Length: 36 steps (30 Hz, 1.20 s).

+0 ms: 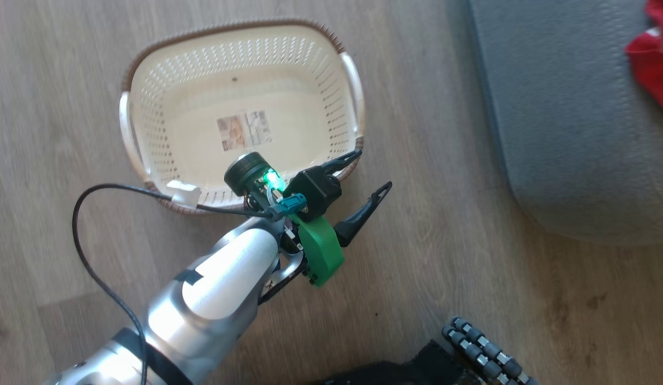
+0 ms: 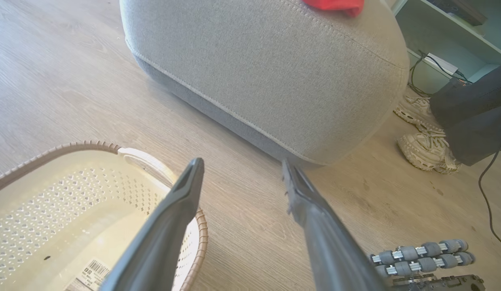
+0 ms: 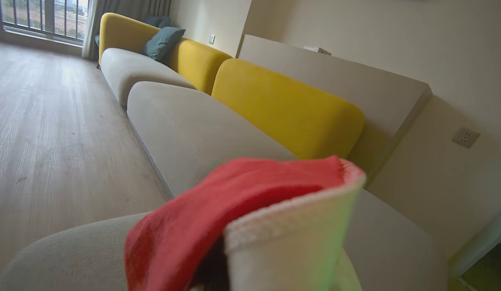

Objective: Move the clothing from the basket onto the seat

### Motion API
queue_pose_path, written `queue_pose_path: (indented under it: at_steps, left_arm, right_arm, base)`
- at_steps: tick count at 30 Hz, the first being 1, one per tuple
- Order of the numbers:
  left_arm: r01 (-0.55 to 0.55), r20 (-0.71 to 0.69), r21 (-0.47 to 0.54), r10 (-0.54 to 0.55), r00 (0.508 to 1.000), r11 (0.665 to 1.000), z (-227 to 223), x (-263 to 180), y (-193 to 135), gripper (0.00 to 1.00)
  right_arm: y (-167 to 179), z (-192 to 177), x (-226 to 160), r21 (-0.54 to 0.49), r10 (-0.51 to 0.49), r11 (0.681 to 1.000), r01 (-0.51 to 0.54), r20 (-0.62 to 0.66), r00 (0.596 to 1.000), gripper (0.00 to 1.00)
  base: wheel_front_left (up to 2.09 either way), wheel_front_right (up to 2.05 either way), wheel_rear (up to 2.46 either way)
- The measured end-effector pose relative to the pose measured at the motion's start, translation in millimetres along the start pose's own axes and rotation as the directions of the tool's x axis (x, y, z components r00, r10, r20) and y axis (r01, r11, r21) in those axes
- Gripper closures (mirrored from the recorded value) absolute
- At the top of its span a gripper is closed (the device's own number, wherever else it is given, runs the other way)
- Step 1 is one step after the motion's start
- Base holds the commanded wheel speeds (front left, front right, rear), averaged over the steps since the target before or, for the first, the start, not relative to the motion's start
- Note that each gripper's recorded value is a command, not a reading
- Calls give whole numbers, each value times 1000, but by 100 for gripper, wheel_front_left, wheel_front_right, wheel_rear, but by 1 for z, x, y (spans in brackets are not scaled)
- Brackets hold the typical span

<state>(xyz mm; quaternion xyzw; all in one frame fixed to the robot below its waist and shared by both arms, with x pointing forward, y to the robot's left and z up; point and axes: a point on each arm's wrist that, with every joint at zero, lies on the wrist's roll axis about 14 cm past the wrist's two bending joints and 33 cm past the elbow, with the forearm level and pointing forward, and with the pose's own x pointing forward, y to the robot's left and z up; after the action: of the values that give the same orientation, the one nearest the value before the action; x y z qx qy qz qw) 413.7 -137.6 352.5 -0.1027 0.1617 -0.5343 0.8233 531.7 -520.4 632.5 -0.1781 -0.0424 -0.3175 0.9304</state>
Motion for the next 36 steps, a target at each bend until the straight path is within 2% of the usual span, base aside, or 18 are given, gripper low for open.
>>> queue_pose_path:
  at_steps: [5, 6, 7, 9, 10, 11, 16, 26, 32, 36]
  left_arm:
    - [-29, -22, -24, 29, 999, 999, -15, -6, 13, 0]
    - [-37, -27, -30, 36, 999, 999, -18, -7, 16, 0]
    - [-38, -28, -31, 37, 999, 999, -19, -7, 17, 0]
    - [-39, -27, -32, 38, 999, 999, -19, -7, 17, 0]
    - [-39, -26, -32, 38, 999, 999, -18, -6, 17, 0]
    - [-38, -25, -30, 37, 999, 999, -18, -6, 17, 0]
    - [-44, -10, -18, 44, 999, 999, -10, -4, 20, 0]
    - [-101, 43, 15, 101, 994, 995, 21, -9, 29, 0]
    - [-169, 77, 7, 168, 983, 986, 40, -25, 30, 0]
    - [-237, 99, -10, 237, 967, 971, 50, -43, 33, 0]
  right_arm:
    - [28, -74, -14, 16, 32, 999, -30, -164, 986, 100]
    - [35, -100, -25, 12, 49, 999, -47, -225, 973, 100]
    - [38, -112, -31, 15, 55, 999, -53, -253, 966, 96]
    - [39, -130, -43, 17, 60, 998, -58, -298, 953, 59]
    - [39, -137, -48, 19, 62, 998, -59, -316, 947, 24]
    - [38, -144, -53, 19, 64, 998, -62, -331, 941, 0]
    - [48, -167, -76, 39, 103, 995, -96, -391, 915, 0]
    - [57, -167, -124, 114, 191, 980, -160, -351, 917, 0]
    - [70, -151, -147, 171, 255, 962, -213, -292, 922, 0]
    - [91, -138, -166, 213, 325, 937, -276, -253, 911, 0]
  base:
    - [0, 0, 0]
    - [0, 0, 0]
    - [0, 0, 0]
    - [0, 0, 0]
    - [0, 0, 0]
    - [0, 0, 0]
    - [0, 0, 0]
    - [0, 0, 0]
    - [0, 0, 0]
    - [0, 0, 0]
